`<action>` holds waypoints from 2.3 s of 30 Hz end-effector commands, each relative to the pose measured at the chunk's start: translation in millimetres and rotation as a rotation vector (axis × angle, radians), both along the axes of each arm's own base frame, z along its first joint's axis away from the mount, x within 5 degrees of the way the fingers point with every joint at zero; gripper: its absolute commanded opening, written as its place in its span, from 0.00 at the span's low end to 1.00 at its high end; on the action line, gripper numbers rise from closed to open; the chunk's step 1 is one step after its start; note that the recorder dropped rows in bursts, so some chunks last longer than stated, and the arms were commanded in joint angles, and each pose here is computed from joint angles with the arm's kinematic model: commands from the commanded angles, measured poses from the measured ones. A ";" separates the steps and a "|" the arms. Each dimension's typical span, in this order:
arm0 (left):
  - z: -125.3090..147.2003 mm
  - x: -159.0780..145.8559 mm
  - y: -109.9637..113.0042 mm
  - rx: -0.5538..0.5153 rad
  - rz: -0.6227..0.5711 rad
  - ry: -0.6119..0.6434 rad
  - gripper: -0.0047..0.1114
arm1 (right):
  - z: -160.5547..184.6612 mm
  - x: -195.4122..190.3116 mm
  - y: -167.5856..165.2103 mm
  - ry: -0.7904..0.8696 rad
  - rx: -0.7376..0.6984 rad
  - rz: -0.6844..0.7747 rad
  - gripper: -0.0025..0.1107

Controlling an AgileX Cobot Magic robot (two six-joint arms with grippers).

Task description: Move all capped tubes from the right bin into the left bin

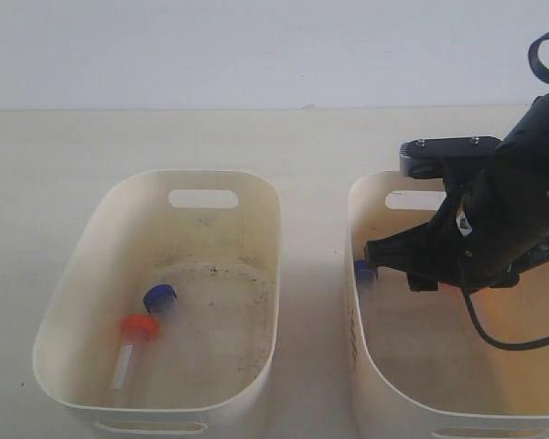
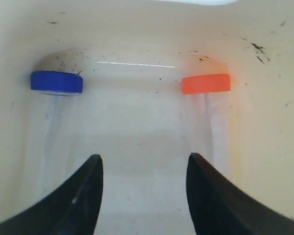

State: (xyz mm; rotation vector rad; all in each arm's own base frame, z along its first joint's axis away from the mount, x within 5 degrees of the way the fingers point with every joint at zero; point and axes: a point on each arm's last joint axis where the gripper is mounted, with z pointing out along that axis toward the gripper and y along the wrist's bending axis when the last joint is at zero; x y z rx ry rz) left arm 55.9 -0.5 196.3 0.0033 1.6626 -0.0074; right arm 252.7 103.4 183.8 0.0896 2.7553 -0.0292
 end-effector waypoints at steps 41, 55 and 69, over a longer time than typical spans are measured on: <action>1.1 0.3 -0.4 -0.008 -0.007 -0.005 0.08 | -23.1 -5.4 -22.0 0.186 -0.298 -0.014 0.64; 1.1 0.3 -0.4 -0.008 -0.007 -0.005 0.08 | -42.8 -2.5 -18.2 0.240 -0.305 0.010 0.64; 1.1 0.3 -0.4 -0.008 -0.007 -0.005 0.08 | -63.9 -1.3 -16.1 0.301 -0.316 0.015 0.64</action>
